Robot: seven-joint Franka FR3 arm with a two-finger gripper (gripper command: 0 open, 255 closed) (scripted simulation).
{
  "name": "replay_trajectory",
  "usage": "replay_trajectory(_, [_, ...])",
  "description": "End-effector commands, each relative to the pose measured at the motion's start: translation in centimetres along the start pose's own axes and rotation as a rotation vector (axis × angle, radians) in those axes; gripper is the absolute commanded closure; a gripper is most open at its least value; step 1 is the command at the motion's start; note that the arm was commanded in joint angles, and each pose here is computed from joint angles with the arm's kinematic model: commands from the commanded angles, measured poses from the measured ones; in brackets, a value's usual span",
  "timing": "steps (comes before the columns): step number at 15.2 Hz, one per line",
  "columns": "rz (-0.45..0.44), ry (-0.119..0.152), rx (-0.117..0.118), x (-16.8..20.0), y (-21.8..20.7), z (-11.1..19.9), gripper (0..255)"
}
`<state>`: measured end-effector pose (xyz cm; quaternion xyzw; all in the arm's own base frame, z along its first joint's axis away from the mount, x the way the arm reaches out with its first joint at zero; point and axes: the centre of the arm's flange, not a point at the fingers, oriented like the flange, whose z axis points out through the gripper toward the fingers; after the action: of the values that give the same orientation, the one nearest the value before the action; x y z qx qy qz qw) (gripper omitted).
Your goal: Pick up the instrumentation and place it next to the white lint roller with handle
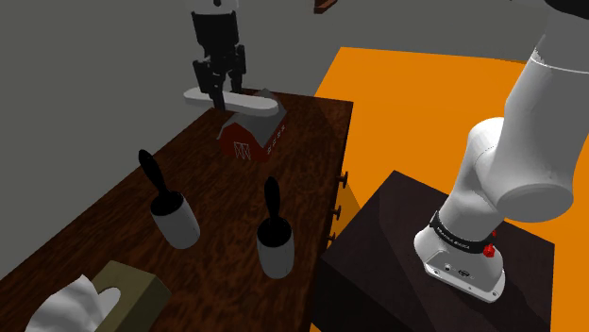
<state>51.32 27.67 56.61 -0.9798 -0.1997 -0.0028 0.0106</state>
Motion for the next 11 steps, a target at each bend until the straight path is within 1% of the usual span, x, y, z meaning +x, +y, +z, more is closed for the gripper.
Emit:
replay_trajectory(1, [0.0, 0.001, 0.0, 0.1, 0.0, 1.1, 255])
replay_trajectory(11, [0.0, 0.001, 0.0, 0.0, 0.1, 6.3, 255])
